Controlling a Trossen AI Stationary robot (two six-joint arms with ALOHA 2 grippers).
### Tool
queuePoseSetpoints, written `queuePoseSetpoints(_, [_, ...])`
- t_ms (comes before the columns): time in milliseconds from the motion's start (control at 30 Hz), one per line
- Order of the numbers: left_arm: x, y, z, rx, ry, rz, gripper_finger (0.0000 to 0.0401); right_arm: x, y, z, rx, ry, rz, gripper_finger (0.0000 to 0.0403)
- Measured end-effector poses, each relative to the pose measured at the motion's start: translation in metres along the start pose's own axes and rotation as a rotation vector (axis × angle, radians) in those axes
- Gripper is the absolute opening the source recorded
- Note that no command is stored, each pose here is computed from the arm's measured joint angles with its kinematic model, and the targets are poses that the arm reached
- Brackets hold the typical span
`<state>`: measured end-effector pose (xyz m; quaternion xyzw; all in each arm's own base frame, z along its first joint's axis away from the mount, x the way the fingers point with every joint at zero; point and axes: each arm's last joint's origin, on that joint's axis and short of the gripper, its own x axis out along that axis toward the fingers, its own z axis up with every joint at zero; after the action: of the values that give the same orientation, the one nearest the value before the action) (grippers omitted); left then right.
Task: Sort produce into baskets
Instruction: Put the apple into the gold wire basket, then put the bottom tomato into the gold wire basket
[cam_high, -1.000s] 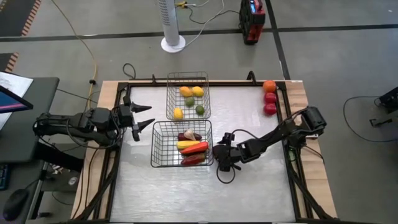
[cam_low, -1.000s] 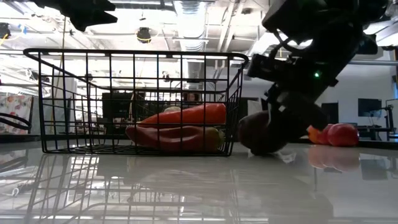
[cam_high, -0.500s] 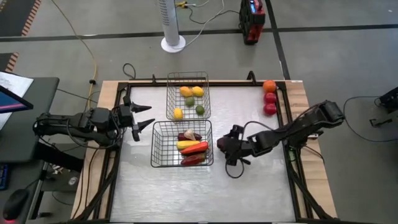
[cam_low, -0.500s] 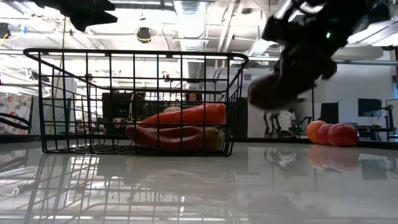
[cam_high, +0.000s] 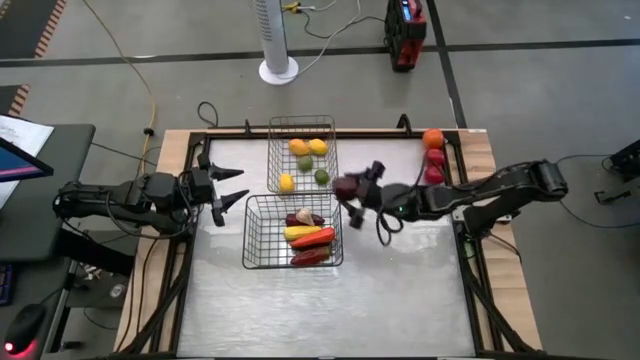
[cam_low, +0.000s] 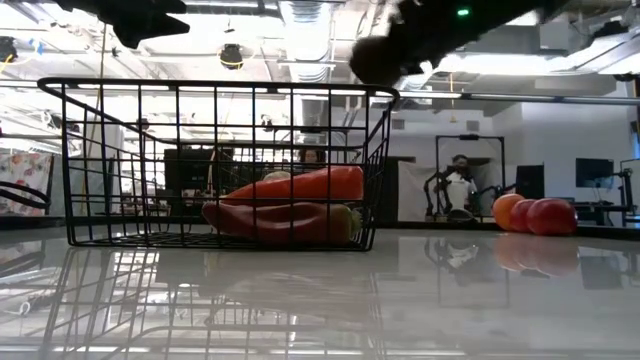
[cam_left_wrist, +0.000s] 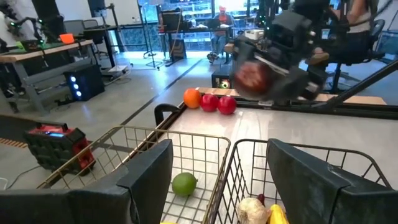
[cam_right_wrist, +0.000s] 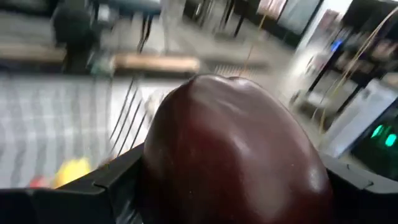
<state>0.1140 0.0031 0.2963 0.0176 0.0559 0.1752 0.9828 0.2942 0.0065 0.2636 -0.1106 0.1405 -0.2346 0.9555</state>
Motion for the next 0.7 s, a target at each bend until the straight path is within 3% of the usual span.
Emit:
queuePoseSetpoints(267, [0.0, 0.0, -0.001, 0.003, 0.007, -0.012, 0.0249, 0.061, -0.019, -0.015, 0.081, -0.199, -0.086, 0.035])
queuePoseSetpoints(333, [0.0, -0.001, -0.001, 0.005, 0.01, -0.018, 0.0249, 0.077, -0.024, -0.021, 0.118, -0.174, -0.087, 0.0356])
queuePoseSetpoints(533, [0.0, -0.001, -0.001, 0.02, 0.01, -0.018, 0.0249, 0.121, -0.034, -0.023, 0.155, 0.031, 0.053, 0.0393])
queuePoseSetpoints(700, [0.0, -0.001, -0.002, 0.023, 0.016, -0.019, 0.0249, 0.131, -0.039, 0.007, 0.07, 0.157, 0.065, 0.0392])
